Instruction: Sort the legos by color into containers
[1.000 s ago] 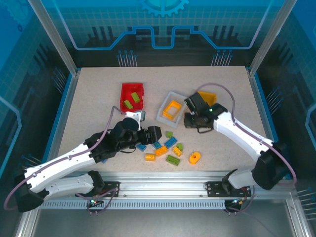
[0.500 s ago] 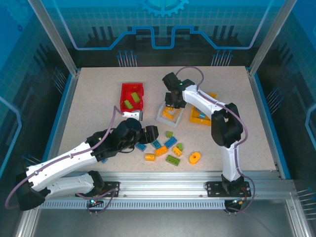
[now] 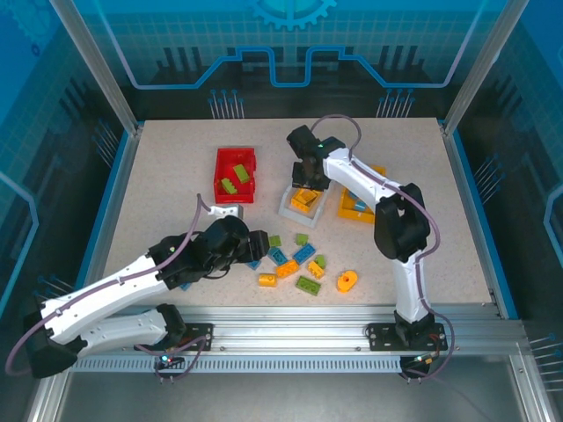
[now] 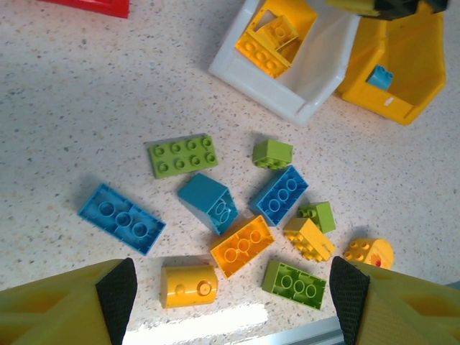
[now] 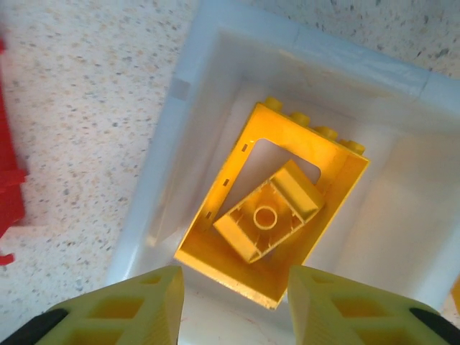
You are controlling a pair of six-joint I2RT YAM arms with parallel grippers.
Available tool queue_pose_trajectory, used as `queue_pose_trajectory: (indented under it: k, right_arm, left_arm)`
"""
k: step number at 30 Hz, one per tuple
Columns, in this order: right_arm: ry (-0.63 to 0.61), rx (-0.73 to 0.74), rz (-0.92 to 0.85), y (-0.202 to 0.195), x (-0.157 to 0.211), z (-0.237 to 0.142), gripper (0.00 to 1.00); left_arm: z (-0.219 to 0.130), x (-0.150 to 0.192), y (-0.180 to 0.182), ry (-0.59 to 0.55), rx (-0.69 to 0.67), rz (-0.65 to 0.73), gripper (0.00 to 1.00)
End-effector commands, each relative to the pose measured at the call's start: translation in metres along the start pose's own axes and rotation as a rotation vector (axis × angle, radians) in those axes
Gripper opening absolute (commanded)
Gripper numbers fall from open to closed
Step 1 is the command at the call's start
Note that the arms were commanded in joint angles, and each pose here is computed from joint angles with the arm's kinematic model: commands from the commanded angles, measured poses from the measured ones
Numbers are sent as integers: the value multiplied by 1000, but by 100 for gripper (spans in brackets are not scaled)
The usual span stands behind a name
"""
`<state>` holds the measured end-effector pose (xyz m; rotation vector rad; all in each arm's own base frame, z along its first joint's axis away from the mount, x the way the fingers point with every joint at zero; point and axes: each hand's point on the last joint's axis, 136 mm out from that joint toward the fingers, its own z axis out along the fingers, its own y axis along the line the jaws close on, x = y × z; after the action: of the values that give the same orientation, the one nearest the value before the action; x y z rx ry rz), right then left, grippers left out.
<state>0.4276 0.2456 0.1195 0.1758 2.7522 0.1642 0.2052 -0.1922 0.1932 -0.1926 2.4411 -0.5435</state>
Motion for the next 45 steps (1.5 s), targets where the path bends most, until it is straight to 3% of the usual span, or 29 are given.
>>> queue_pose_trajectory:
  k: [1, 6, 10, 13, 20, 33, 39, 45]
  right_arm:
    - [-158, -64, -78, 19, -18, -70, 44]
    - [-305, -135, -239, 36, 4, -121, 48]
    - [-363, -288, -416, 50, 61, -139, 54]
    - [-377, -330, -507, 42, 107, -142, 57]
    - [-321, -366, -458, -4, 165, -142, 58]
    - [-335, -346, -424, -28, 172, -154, 59]
    - [-316, -339, -426, -32, 178, -147, 59]
    - [-328, -345, -421, -33, 177, -150, 59]
  left_arm:
    - [-6, 1, 20, -5, -69, -27, 76]
    - [3, 6, 31, 65, -99, -67, 74]
    - [35, 11, 35, 206, -121, -127, 73]
    - [62, 5, 23, 243, -142, -89, 73]
    - [123, 1, 17, 303, -256, -34, 74]
    - [170, 19, 9, 301, -298, -755, 74]
    - [171, 31, 22, 289, -383, -912, 72]
    - [171, 29, 31, 235, -415, -977, 71]
